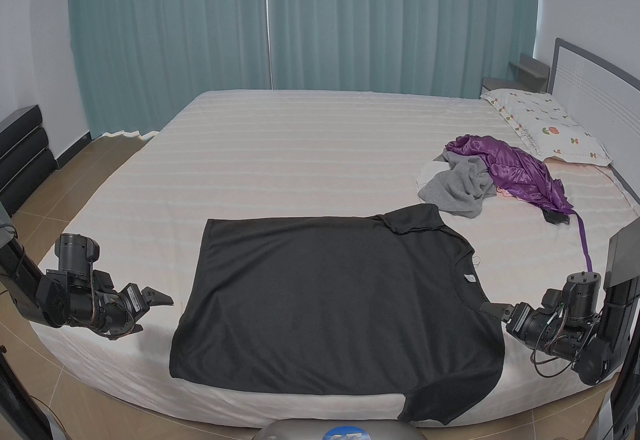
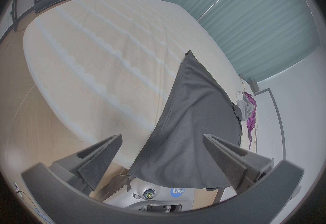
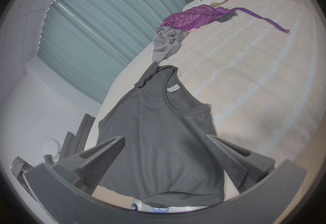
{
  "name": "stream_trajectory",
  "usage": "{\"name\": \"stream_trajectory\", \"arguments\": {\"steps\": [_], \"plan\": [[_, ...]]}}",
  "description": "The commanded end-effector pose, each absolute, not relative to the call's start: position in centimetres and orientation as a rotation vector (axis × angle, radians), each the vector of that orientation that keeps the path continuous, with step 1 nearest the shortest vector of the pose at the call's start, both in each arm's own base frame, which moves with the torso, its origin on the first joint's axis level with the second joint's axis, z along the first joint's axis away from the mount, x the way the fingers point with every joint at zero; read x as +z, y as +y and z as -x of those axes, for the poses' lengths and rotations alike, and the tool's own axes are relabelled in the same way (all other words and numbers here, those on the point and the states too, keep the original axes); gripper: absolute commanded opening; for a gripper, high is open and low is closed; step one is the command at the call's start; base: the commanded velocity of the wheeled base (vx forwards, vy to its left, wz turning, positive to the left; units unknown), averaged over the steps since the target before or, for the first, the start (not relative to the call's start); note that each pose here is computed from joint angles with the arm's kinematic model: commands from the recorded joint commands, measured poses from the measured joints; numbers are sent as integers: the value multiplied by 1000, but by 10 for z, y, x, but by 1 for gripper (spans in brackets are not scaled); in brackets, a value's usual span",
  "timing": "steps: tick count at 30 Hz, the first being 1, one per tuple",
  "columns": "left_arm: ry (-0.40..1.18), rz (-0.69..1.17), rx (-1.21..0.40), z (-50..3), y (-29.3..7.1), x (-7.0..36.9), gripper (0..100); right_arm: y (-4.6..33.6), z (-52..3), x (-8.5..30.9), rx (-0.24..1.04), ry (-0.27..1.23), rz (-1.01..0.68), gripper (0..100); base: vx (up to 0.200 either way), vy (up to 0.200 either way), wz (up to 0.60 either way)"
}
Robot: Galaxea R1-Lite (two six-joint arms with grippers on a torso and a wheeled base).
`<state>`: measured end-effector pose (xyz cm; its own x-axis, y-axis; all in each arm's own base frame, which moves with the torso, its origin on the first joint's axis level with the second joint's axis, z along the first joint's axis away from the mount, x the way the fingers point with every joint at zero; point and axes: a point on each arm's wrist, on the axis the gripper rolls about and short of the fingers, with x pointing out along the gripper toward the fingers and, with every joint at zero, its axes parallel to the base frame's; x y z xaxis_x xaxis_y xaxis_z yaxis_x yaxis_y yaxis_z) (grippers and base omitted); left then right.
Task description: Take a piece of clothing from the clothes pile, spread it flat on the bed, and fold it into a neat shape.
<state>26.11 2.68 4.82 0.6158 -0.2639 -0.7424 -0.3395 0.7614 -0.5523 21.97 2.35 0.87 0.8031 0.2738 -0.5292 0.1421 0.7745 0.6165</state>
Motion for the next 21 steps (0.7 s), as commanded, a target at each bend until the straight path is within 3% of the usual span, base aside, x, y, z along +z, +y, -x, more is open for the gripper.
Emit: {"name": "stream_trajectory", "arguments": {"steps": [1, 3, 21], "plan": [[934, 731, 47, -262, 26, 47, 100, 24, -221, 9, 82, 639, -694, 100, 200, 0, 0], [936, 732, 47, -262, 26, 46, 100, 24, -221, 9, 82, 639, -694, 100, 200, 0, 0], [927, 732, 27, -276, 20, 47, 100, 28, -226, 9, 79, 633, -757, 100, 0, 0, 0]]}}
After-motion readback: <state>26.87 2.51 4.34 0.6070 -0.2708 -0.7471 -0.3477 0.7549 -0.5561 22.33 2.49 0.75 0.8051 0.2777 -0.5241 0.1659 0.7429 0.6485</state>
